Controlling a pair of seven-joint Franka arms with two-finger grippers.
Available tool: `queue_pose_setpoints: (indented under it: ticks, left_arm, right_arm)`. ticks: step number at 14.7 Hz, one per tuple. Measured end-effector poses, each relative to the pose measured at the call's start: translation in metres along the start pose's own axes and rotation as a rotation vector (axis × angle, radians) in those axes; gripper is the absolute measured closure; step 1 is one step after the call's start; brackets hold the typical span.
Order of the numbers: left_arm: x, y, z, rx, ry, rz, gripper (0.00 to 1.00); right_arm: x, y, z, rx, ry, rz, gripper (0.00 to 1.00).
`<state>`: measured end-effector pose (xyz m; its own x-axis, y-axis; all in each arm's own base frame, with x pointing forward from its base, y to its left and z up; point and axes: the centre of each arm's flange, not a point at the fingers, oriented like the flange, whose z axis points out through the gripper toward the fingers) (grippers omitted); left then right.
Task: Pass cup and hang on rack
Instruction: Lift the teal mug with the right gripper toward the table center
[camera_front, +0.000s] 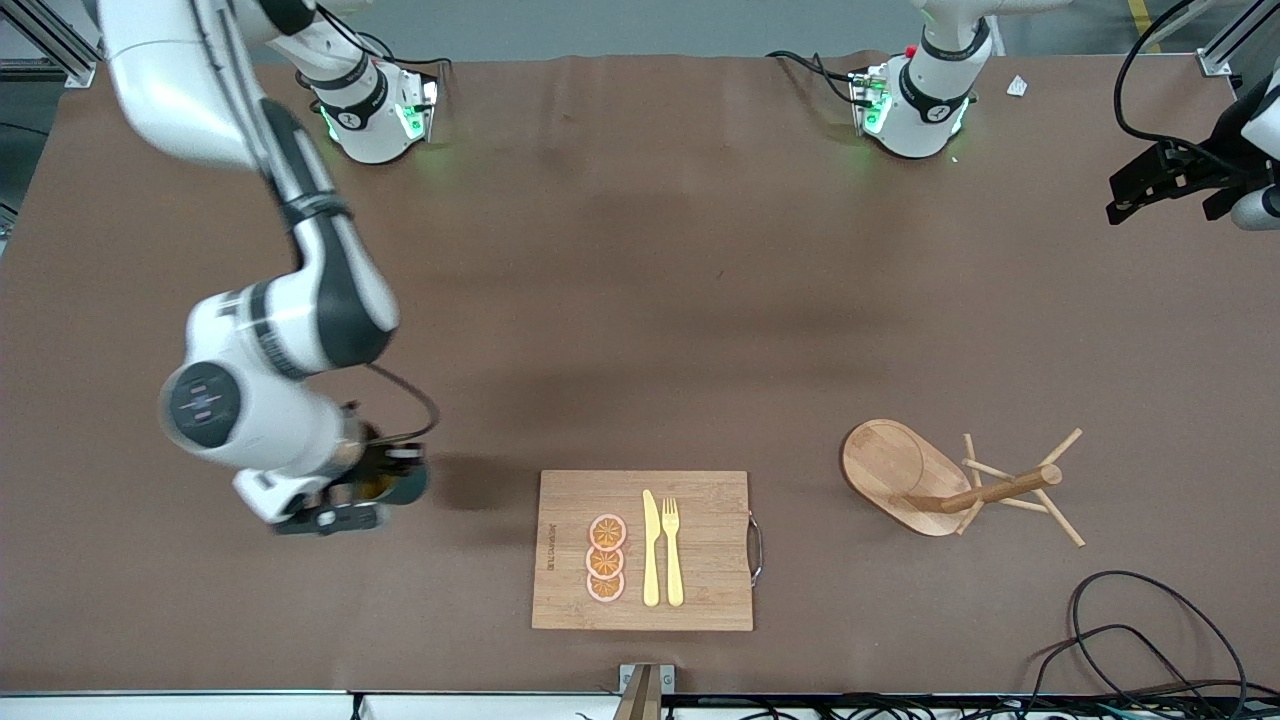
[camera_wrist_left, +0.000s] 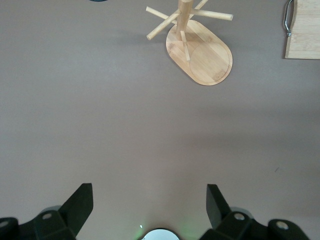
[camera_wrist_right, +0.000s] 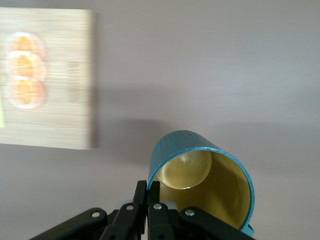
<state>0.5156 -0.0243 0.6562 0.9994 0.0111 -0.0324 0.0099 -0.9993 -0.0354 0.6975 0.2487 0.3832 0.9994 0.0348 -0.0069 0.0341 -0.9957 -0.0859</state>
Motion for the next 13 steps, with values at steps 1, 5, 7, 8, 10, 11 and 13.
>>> queue_pose_setpoints:
  ticks: [1, 5, 7, 8, 10, 11, 13]
  left_arm:
    - [0.001, 0.000, 0.001, 0.000, -0.002, 0.000, 0.00]
    - [0.004, 0.005, 0.005, -0.025, -0.012, 0.007, 0.00]
    - [0.006, 0.005, 0.002, -0.026, -0.004, 0.006, 0.00]
    - [0.007, 0.005, 0.000, -0.027, 0.000, 0.006, 0.00]
    - [0.010, 0.007, -0.002, -0.028, 0.006, 0.011, 0.00]
    - [0.012, 0.009, -0.001, -0.029, 0.006, 0.014, 0.00]
    - [0.016, 0.013, 0.002, -0.029, 0.000, 0.020, 0.00]
  right_arm:
    - [-0.013, -0.047, -0.001, 0.006, 0.009, 0.018, 0.96]
    - [-0.062, -0.196, 0.022, 0.065, 0.074, 0.132, 0.96]
    - [-0.090, -0.253, 0.049, 0.103, 0.097, 0.184, 0.96]
    - [-0.107, -0.281, 0.064, 0.121, 0.103, 0.208, 0.96]
    - [-0.137, -0.322, 0.091, 0.133, 0.100, 0.231, 0.96]
    - [-0.147, -0.335, 0.101, 0.131, 0.096, 0.242, 0.96]
    - [-0.158, -0.348, 0.117, 0.123, 0.088, 0.263, 0.96]
